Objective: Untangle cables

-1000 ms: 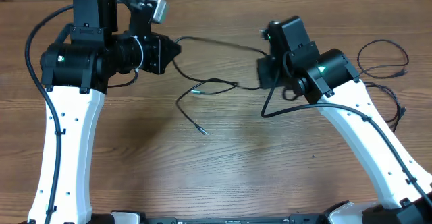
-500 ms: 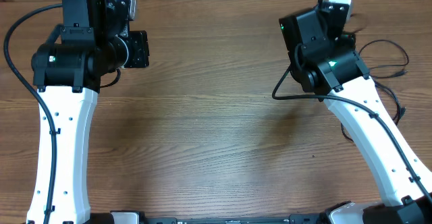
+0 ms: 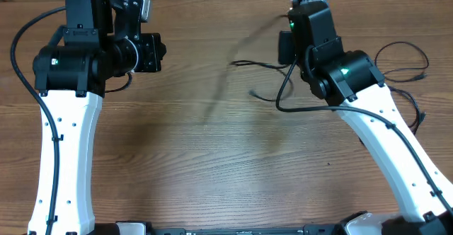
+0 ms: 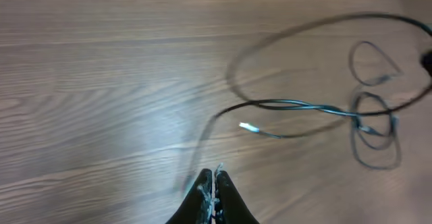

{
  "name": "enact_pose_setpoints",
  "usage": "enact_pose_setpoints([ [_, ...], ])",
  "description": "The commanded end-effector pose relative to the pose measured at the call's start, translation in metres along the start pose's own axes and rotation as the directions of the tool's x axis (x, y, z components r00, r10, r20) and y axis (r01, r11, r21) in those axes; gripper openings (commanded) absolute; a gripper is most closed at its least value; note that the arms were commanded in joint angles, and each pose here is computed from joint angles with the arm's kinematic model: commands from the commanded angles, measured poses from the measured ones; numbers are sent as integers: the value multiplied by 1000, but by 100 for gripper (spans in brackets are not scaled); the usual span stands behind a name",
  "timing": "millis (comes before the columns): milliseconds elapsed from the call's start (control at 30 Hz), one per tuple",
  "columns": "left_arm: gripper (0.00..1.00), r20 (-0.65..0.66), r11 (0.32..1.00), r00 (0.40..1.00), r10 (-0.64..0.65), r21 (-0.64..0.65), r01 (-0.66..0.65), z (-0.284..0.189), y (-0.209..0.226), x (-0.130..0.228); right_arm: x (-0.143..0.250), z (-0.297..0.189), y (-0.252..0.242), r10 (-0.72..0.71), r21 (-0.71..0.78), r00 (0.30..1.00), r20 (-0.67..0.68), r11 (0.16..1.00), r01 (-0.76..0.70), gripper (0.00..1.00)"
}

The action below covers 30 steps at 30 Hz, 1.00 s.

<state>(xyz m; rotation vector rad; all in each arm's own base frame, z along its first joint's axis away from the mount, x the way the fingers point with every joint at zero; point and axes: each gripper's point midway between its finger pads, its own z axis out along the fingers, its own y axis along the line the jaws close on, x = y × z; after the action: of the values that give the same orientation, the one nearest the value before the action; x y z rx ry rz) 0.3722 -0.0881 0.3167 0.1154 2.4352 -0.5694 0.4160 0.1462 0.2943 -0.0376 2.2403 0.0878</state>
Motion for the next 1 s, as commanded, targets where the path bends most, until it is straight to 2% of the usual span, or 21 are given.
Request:
enact_pose_setpoints([
  [0, 7, -30, 989, 1000, 6, 149, -1, -3, -32, 7, -43, -56, 36, 78, -258, 989, 122, 965, -44, 4],
  [167, 11, -88, 964, 996, 9, 264, 15, 1, -53, 19, -53, -72, 35, 111, -279, 980, 163, 958, -62, 4],
  [200, 14, -94, 945, 994, 48, 327, -15, 1, -66, 23, -52, -73, 37, 109, -294, 981, 158, 954, -59, 4],
  [300, 20, -88, 913, 984, 155, 393, -109, 4, -83, 32, -50, -76, 47, 104, -348, 985, 140, 936, -49, 4],
  [400, 32, -88, 901, 949, 302, 351, -255, 19, -89, 45, -49, -80, 58, 139, -414, 984, 113, 907, -81, 4],
  [533, 36, -110, 890, 909, 403, 279, -361, 35, -94, 54, -46, -85, 69, 199, -482, 979, 51, 863, -150, 4],
  [633, 41, -105, 852, 866, 490, 268, -450, 48, -108, 59, -44, -93, 82, 227, -554, 974, -5, 810, -192, 4],
  [800, 42, -105, 788, 800, 590, 291, -543, 65, -124, 70, -43, -106, 101, 201, -652, 979, -34, 738, -174, 4],
  [900, 42, -110, 769, 780, 616, 299, -565, 74, -126, 73, -41, -109, 105, 196, -672, 979, -50, 719, -178, 4],
  [967, 42, -133, 769, 767, 627, 260, -584, 85, -118, 71, -40, -112, 107, 188, -687, 980, -59, 705, -176, 4],
])
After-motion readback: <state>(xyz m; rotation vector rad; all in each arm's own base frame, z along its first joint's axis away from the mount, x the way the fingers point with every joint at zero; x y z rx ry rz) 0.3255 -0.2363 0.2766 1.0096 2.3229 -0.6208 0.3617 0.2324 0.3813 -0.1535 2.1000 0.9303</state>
